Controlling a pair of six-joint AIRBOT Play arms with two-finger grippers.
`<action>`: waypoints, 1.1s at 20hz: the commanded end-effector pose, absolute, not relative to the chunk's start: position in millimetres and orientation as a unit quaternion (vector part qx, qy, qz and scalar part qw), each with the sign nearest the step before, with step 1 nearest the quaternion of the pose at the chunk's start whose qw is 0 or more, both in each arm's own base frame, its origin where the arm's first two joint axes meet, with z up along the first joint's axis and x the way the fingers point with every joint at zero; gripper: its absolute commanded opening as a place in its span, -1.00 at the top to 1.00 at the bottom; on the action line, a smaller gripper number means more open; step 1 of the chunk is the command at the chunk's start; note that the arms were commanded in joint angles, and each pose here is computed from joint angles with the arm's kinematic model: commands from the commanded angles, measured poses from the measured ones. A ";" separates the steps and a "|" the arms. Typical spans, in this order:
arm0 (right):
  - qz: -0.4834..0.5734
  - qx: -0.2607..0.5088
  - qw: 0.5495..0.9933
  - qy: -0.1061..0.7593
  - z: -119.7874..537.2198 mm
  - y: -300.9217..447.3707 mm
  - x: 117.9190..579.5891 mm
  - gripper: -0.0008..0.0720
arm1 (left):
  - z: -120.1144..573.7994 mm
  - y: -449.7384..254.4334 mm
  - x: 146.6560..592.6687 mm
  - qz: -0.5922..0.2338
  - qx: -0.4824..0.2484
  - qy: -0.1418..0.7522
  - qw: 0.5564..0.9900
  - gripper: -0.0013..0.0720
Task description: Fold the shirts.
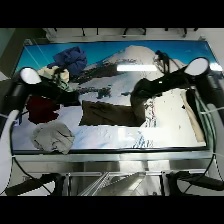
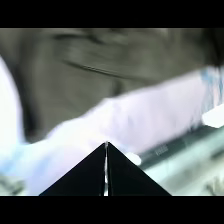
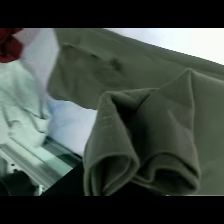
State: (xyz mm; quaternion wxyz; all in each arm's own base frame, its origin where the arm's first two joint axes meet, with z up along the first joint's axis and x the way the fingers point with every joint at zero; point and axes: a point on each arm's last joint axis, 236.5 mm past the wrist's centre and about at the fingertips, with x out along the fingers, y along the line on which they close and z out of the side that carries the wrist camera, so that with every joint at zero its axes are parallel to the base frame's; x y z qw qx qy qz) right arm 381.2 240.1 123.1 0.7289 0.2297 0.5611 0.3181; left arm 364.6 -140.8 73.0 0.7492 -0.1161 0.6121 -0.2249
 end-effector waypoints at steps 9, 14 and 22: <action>0.380 0.283 0.664 0.579 20.5 450.0 392.1 0.92 | 99.3 -42.1 386.2 -0.130 -0.176 0.544 0.810 0.90; 0.399 0.336 0.628 0.578 -18.7 499.2 387.6 0.84 | 98.7 -42.1 386.3 -0.130 -0.175 0.544 0.810 0.90; 0.466 0.288 0.604 0.579 56.6 416.0 387.7 -0.95 | 98.0 -43.4 383.7 -0.135 -0.172 0.549 0.807 0.90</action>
